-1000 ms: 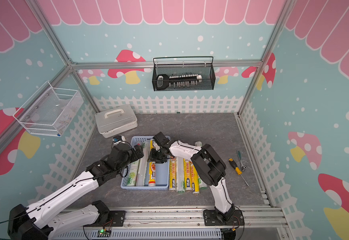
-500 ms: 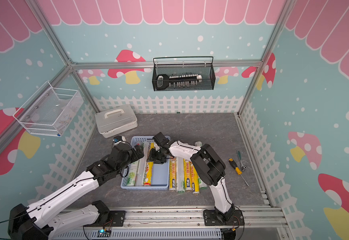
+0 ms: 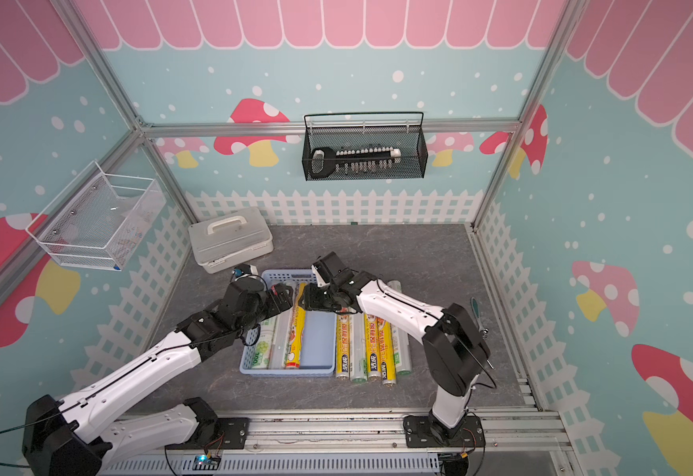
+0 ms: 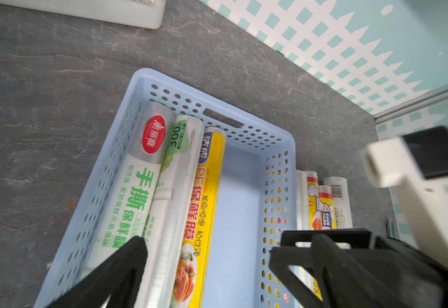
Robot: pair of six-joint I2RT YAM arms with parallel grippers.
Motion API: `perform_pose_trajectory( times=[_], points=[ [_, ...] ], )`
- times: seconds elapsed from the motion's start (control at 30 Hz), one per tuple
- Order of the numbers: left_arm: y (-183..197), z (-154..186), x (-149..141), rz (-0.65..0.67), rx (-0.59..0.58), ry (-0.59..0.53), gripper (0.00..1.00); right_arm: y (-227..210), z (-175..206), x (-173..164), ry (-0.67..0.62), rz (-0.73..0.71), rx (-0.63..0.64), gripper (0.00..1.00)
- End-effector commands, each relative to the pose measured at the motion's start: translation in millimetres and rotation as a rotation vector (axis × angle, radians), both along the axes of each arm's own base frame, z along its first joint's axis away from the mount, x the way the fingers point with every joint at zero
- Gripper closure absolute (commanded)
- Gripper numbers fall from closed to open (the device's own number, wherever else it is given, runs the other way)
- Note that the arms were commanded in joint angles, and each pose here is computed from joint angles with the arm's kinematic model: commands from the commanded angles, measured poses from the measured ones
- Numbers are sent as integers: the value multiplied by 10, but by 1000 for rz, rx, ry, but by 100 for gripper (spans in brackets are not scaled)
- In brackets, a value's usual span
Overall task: Put the plastic wrap into the basket
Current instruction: Place the plastic wrap in the basket, then pick up the plastic wrap from the center of the board.
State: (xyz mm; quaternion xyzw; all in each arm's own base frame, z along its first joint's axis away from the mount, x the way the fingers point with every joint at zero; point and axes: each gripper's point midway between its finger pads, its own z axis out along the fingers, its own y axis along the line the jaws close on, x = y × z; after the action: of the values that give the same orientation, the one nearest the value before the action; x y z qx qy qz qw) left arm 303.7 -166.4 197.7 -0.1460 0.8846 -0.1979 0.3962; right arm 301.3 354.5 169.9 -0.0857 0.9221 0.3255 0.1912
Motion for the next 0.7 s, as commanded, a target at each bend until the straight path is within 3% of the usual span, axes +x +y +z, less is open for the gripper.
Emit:
perform_pose_trajectory(
  times=[0.0,0.17,0.33,0.67],
  points=[
    [-238,147,85,-76,-27,-9,1,-512,-56,86,-100,-88,-162,50],
    [-658,199,151,-194,15,-11,1,-1132,-78,114,-126,-204,-221,50],
    [-1173,136,128,-322,29,19,1,-1658,-284,52,-64,-257,-239,50],
    [-2037,-31,13,-525,65,75,1,-2261,-597,-139,21,-194,-449,49]
  ],
)
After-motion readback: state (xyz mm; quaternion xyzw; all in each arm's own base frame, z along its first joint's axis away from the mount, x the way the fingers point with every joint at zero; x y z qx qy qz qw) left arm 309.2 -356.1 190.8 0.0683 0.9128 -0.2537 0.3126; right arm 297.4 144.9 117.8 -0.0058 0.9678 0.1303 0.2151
